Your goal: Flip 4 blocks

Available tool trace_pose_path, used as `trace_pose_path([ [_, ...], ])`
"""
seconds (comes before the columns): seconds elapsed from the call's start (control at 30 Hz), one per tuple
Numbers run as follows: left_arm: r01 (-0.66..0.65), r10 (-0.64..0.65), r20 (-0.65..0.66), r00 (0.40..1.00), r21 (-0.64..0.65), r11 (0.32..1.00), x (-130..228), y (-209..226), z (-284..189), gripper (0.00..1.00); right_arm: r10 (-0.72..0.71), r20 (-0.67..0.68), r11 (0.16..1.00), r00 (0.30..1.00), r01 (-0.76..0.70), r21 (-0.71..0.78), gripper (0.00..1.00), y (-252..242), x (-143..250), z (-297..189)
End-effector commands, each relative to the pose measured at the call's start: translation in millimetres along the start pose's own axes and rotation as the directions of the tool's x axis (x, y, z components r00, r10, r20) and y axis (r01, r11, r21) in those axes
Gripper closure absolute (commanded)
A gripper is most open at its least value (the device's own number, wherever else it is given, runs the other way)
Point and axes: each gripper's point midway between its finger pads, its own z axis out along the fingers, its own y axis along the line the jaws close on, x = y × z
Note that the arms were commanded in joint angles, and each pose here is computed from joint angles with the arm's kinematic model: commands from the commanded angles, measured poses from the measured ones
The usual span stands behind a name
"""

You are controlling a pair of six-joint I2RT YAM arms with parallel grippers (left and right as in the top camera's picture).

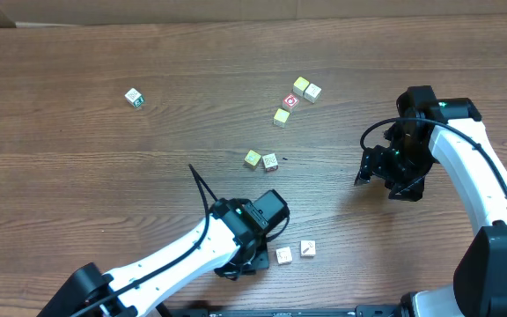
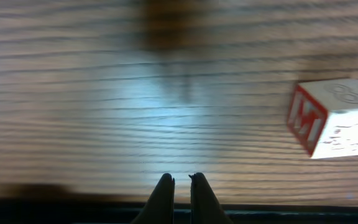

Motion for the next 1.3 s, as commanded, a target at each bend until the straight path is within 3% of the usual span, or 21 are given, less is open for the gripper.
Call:
trace_pose_path([
  [0.0, 0.018, -0.016, -0.091, 0.996, 0.027, 0.999, 15, -12, 16, 0.96, -0.013, 0.01, 1.0, 1.0, 0.013, -0.005, 0.22, 2, -2, -2],
  [0.33, 0.066, -0.066, -0.162, 0.985, -0.002, 0.998, 11, -24, 56, 0.96, -0.011, 0.003, 1.0, 1.0, 0.011, -0.002, 0.22, 2, -1, -2],
  [0.63, 0.053, -0.041, -0.128, 0.991, 0.087, 0.995, 0, -44, 57, 0.96, -0.011, 0.003, 1.0, 1.0, 0.011, -0.002, 0.22, 2, -1, -2],
  [1.27, 0.066, -0.056, -0.088, 0.995, 0.116, 0.991, -35, -30, 52, 0.96, -0.012, 0.005, 1.0, 1.0, 0.012, -0.003, 0.22, 2, -1, -2],
])
